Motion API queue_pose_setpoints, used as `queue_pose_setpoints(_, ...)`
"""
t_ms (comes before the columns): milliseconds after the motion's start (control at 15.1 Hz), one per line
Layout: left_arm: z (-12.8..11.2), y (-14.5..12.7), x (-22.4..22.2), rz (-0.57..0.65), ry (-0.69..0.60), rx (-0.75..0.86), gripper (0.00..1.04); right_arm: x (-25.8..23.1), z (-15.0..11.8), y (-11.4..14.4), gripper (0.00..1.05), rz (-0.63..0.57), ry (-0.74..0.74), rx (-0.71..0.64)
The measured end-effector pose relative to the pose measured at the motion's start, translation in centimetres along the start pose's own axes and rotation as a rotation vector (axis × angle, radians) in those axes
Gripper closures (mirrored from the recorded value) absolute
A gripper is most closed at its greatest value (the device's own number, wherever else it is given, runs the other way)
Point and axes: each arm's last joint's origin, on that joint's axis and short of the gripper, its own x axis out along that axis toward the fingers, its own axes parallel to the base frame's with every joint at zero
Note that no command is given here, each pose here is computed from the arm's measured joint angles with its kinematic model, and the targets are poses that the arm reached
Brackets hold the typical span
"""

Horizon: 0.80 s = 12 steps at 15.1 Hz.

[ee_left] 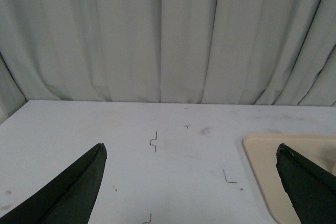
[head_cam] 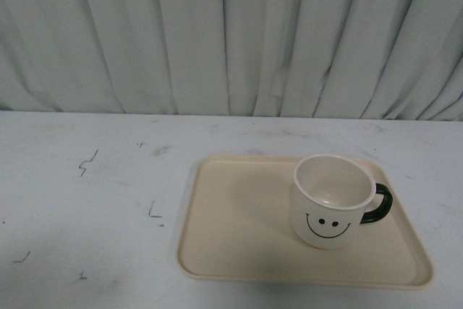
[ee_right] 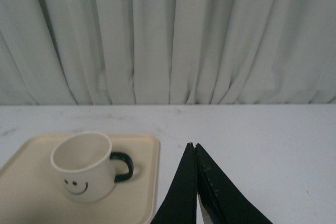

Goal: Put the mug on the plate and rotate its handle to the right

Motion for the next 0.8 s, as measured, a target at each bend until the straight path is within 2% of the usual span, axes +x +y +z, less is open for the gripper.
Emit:
queue_pose_setpoints(133, -0.01, 0.0, 0.0, 0.0, 0.001, 0.0, 0.07, 0.01, -0.09, 0.0, 1.03, 0.0, 0.005, 0.0)
queue_pose_setpoints(199, 0.0, 0.0, 0.0, 0.0, 0.0, 0.0, 0.07, 0.01, -0.1, 0.0, 0.96, 0.0, 0.006, 0.0)
queue_pose_setpoints(664, -0.01, 0.0, 0.0, 0.0, 0.001, 0.0, 0.07, 0.01, -0.1, 0.0, 0.05, 0.0, 0.006, 0.0)
queue_pose_setpoints(797, -0.01, 0.0, 0.0, 0.0, 0.001, 0.0, 0.07, 0.01, -0.1, 0.0, 0.07, 0.0, 0.006, 0.001)
